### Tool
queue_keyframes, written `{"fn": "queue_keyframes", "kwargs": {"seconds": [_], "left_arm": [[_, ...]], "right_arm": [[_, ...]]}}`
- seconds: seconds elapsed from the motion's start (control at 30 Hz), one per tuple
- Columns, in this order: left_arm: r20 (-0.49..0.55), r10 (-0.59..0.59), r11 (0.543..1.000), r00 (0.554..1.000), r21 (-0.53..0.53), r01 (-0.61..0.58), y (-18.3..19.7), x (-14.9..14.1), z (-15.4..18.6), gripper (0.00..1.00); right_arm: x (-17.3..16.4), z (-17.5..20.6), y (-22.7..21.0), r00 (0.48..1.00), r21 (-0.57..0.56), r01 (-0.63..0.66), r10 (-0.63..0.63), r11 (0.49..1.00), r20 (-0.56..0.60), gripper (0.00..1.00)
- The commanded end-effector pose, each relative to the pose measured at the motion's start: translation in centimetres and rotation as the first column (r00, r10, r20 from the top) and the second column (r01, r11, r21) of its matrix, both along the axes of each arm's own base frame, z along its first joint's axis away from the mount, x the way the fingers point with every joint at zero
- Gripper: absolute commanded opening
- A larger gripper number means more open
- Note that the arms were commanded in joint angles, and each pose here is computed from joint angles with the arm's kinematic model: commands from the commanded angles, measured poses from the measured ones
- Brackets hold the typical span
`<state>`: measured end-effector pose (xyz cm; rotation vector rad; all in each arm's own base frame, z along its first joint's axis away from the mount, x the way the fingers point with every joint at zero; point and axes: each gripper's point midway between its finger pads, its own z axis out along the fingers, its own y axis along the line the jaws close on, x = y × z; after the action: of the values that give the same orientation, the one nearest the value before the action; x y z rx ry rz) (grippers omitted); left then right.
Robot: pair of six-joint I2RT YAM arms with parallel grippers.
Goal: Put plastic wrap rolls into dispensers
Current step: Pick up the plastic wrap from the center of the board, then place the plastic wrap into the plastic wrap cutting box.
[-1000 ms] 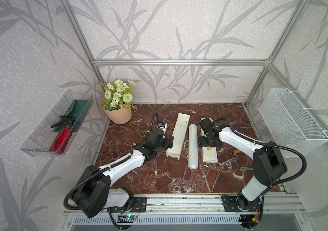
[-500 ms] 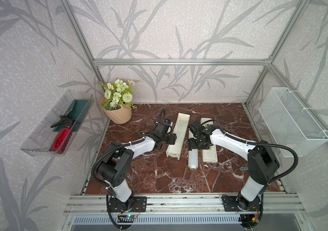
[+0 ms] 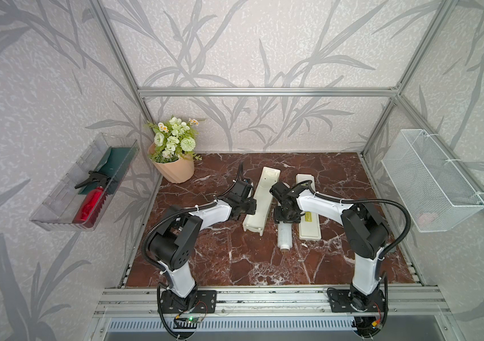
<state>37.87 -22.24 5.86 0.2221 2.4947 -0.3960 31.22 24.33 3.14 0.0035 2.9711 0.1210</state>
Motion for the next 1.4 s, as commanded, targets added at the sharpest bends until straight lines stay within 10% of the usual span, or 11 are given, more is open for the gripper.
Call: {"fn": "queue_keyframes", "kwargs": {"seconds": [0.0, 0.6, 0.97, 1.37], "left_arm": [[-0.001, 0.061, 0.998, 0.998, -0.022, -0.061, 0.1, -0.5, 1.6, 0.2], [0.016, 0.3, 0.952, 0.954, 0.064, -0.301, 0.3, -4.5, 2.6, 0.0], [0.031, 0.297, 0.955, 0.954, 0.005, -0.298, 0.5, -5.4, 4.9, 0.83], [-0.007, 0.268, 0.962, 0.963, -0.05, -0.268, 5.6, -5.2, 7.5, 0.92]], "right_arm": [[0.7, 0.8, 0.4, 1.0, 0.003, -0.003, 0.003, 1.0, 0.027, 0.5], [1.4, 12.3, -0.6, 0.979, 0.036, -0.041, 0.033, 0.999, 0.2, 0.33], [2.9, 15.4, 2.7, 0.967, 0.204, -0.064, 0.009, 0.977, 0.256, 0.32], [5.7, 13.8, 8.4, 0.955, 0.262, -0.024, -0.055, 0.965, 0.29, 0.28]]}}
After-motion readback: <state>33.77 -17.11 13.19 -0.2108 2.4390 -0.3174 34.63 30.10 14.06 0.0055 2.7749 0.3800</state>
